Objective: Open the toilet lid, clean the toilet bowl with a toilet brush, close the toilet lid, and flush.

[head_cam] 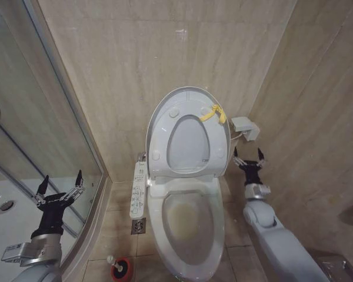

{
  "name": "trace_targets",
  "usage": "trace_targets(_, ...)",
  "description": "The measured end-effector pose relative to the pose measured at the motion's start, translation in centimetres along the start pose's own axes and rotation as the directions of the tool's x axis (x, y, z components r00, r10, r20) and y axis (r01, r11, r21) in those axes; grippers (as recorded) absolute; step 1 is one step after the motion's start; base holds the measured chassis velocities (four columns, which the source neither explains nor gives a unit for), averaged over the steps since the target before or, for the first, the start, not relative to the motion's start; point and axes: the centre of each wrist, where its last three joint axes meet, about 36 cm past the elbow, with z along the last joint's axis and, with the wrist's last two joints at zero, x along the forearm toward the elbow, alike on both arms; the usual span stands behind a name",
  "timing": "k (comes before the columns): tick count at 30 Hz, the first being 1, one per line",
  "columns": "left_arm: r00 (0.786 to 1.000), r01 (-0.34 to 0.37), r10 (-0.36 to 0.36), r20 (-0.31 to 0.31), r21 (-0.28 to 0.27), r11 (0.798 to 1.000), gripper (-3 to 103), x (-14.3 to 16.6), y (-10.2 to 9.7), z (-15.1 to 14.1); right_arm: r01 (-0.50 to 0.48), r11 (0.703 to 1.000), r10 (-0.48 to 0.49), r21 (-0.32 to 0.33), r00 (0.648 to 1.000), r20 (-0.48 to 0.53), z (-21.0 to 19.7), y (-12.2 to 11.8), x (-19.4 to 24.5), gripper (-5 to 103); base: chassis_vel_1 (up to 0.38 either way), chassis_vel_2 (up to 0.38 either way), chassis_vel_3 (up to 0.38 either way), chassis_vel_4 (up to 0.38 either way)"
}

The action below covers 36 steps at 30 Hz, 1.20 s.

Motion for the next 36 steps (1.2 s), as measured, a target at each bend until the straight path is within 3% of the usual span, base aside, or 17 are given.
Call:
trace_targets(6,1.000,0.003,-0.003,0.001,-0.001,1.000,100,0.4,0.1,-0.4,0.042,0.998,-0.041,-0.040,0.999,0.024,-0.4,1.3,-5.2,100,0.000,0.000,0.000,0.000)
trace_targets(14,1.000,0.011,-0.011,0.001,-0.006,1.000,100,0.5,0.4,-0.5,0.081,0.993,-0.079,-0.082,0.996,0.033,-1.1,3.8,-6.5,100,0.000,0.000,0.000,0.000)
trace_targets(19,1.000,0.015,-0.015,-0.005,-0.006,1.000,100,0.5,0.5,-0.3,0.112,0.990,-0.108,-0.088,0.993,0.049,-1.7,4.1,-5.1,100,0.000,0.000,0.000,0.000)
trace_targets(36,1.000,0.003,-0.002,-0.023,0.046,0.999,100,0.5,-1.4,1.3,0.085,0.994,-0.082,-0.074,0.996,0.043,-2.8,0.3,5.2,100,0.000,0.000,0.000,0.000)
